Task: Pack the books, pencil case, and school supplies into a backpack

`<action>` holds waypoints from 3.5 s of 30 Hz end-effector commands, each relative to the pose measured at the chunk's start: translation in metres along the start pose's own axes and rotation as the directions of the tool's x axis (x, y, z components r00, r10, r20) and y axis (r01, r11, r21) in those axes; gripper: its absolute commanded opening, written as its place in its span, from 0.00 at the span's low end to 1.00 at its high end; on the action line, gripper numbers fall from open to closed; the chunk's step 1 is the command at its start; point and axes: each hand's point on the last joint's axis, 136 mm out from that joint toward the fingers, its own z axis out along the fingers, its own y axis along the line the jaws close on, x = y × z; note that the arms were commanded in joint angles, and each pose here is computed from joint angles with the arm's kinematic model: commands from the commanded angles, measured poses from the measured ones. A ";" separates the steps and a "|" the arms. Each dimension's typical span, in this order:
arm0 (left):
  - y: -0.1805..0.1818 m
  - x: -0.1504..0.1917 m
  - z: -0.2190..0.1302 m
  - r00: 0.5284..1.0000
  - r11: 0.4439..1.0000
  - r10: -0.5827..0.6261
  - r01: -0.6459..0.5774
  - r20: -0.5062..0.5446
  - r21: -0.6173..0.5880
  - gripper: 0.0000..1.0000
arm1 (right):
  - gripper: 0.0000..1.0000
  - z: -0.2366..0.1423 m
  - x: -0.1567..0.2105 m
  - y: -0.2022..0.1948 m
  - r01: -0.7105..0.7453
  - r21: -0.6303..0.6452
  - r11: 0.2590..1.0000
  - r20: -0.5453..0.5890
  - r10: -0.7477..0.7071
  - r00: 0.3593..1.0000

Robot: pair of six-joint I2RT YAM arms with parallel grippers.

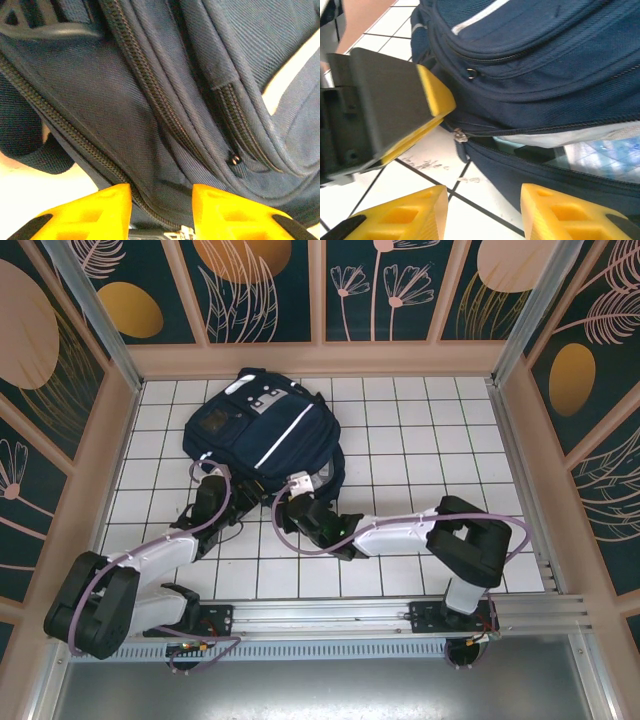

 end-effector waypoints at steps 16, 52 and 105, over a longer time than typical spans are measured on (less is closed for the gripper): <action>-0.006 0.034 -0.032 0.931 0.926 0.362 -0.364 0.043 0.100 0.41 | 0.45 -0.040 -0.060 -0.080 -0.132 0.058 0.989 0.139 0.123 0.983; -0.014 0.037 0.022 0.853 0.852 0.521 -0.518 -0.029 0.080 0.49 | 0.46 -0.060 -0.051 -0.095 -0.181 0.050 0.982 0.159 0.172 0.972; -0.015 0.060 -0.001 0.860 0.863 0.504 -0.498 -0.080 0.084 0.00 | 0.72 0.030 -0.109 -0.179 -0.469 -0.023 0.883 -0.009 0.469 0.883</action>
